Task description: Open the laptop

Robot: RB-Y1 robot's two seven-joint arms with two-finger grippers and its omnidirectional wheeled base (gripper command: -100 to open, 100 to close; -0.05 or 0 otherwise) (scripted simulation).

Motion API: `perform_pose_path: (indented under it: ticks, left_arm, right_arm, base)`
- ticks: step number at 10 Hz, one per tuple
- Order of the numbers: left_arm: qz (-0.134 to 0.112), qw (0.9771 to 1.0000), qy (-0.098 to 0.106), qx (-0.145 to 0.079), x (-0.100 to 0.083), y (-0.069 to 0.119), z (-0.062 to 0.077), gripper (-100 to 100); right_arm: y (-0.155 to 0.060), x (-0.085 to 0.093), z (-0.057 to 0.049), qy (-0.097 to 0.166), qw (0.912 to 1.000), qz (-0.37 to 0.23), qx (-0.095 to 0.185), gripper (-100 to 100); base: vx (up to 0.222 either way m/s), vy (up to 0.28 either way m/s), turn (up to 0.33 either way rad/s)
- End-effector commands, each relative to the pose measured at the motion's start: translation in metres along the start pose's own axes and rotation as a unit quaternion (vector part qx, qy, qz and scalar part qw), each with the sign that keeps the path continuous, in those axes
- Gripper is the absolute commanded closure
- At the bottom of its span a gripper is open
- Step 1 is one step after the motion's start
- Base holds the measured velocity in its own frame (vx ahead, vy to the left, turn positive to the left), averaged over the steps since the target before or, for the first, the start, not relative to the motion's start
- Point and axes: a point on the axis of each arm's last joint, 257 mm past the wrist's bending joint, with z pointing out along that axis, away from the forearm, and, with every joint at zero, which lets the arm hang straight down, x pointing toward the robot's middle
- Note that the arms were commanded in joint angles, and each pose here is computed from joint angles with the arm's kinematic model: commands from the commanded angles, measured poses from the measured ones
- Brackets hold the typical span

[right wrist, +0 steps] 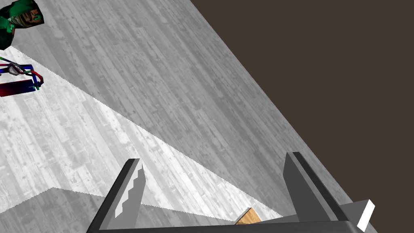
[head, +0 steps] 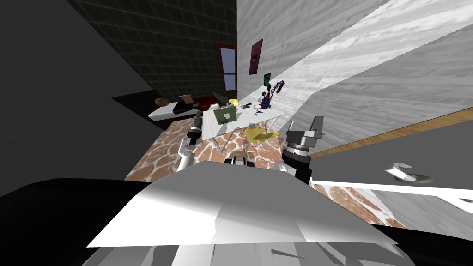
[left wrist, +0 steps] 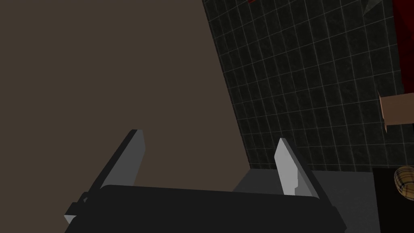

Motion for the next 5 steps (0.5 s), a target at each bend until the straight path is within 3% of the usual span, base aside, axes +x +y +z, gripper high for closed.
perform_pose_path:
  ticks: [1, 2, 5]
  left_arm:
    - [0.021, 0.9992, -0.022, -0.028, -0.023, 0.026, 0.014, -100]
    - [0.025, 0.999, -0.02, -0.032, -0.022, 0.03, 0.014, -100]
    - [0.046, 0.9964, -0.042, -0.058, -0.045, 0.052, 0.026, -100]
  right_arm:
    - [0.0, 0.0, 0.0, 0.0, 1.0, 0.0, 0.0, 0]
    - [0.0, 0.0, 0.0, 0.0, 1.0, 0.0, 0.0, 0]
    - [0.0, 0.0, 0.0, 0.0, 1.0, 0.0, 0.0, 0]
  base:
    - [0.012, -0.047, -0.196]
    - [0.012, -0.035, -0.051]
    - [0.01, -0.041, -0.078]
